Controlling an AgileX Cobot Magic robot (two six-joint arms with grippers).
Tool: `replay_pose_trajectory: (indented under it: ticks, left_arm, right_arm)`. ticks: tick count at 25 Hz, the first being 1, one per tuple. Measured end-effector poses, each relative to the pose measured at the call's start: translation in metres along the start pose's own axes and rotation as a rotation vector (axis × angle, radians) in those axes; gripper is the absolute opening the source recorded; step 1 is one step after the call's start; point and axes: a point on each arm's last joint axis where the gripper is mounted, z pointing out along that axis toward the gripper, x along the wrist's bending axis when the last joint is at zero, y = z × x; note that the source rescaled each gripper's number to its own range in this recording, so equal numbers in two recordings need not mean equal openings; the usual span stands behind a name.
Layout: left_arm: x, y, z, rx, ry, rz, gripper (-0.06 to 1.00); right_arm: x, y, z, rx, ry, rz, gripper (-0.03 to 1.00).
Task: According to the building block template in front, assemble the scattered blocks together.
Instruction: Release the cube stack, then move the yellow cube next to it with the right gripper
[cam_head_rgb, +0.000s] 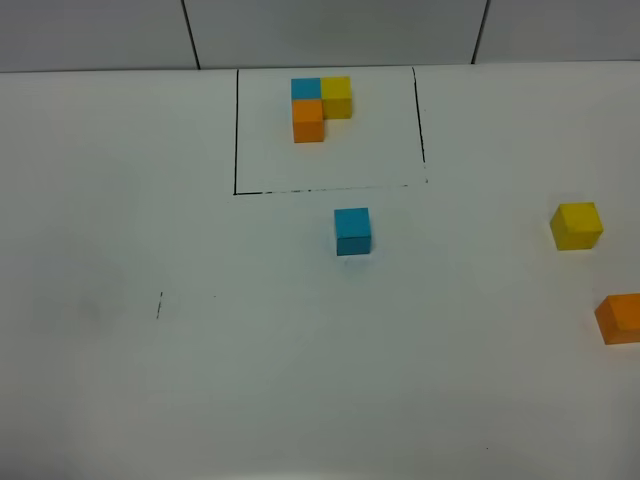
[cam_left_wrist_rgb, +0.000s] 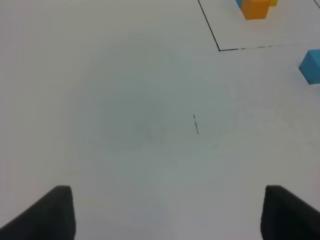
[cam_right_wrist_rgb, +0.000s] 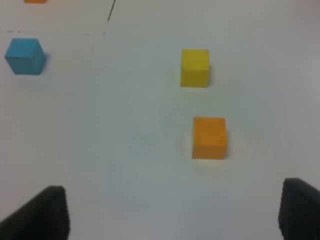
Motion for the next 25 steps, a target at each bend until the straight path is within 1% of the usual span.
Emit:
replay_pose_trajectory:
  ticks: [3,4,6,9,12,13,18,20,22,25]
  left_arm:
    - [0.0,0.0,0.0,0.0,0.0,0.0,0.7]
    - [0.0,0.0,0.0,0.001,0.0,0.0,0.7]
    - [0.0,0.0,0.0,0.002,0.0,0.0,0.7]
    - [0.0,0.0,0.0,0.002,0.0,0.0,0.7]
    - [0.0,0.0,0.0,0.002,0.0,0.0,0.7]
    - [0.0,0.0,0.0,0.002,0.0,0.0,0.7]
    - [0.0,0.0,0.0,0.002,0.0,0.0,0.7]
    - [0.0,0.0,0.0,0.002,0.0,0.0,0.7]
    - [0.0,0.0,0.0,0.002,0.0,0.0,0.7]
    - [0.0,0.0,0.0,0.002,0.0,0.0,0.7]
  right_arm:
    - [-0.002,0.022,0.013,0.089,-0.011,0.001,0.73]
    - [-0.004,0.03,0.022,0.135,-0.025,-0.006,0.73]
    - [-0.009,0.044,0.043,0.214,-0.061,-0.029,0.73]
    - [-0.016,0.062,0.086,0.334,-0.091,-0.06,0.73]
    - [-0.019,0.076,0.129,0.376,-0.087,-0.068,0.73]
    - [-0.019,0.082,0.141,0.375,-0.086,-0.07,0.73]
    - [-0.024,0.098,0.213,0.491,-0.077,-0.082,0.73]
    - [-0.026,0.099,0.24,0.547,-0.07,-0.092,0.73]
    - [-0.031,0.1,0.26,0.581,-0.074,-0.089,0.73]
    - [-0.045,0.094,0.283,0.628,-0.093,-0.067,0.73]
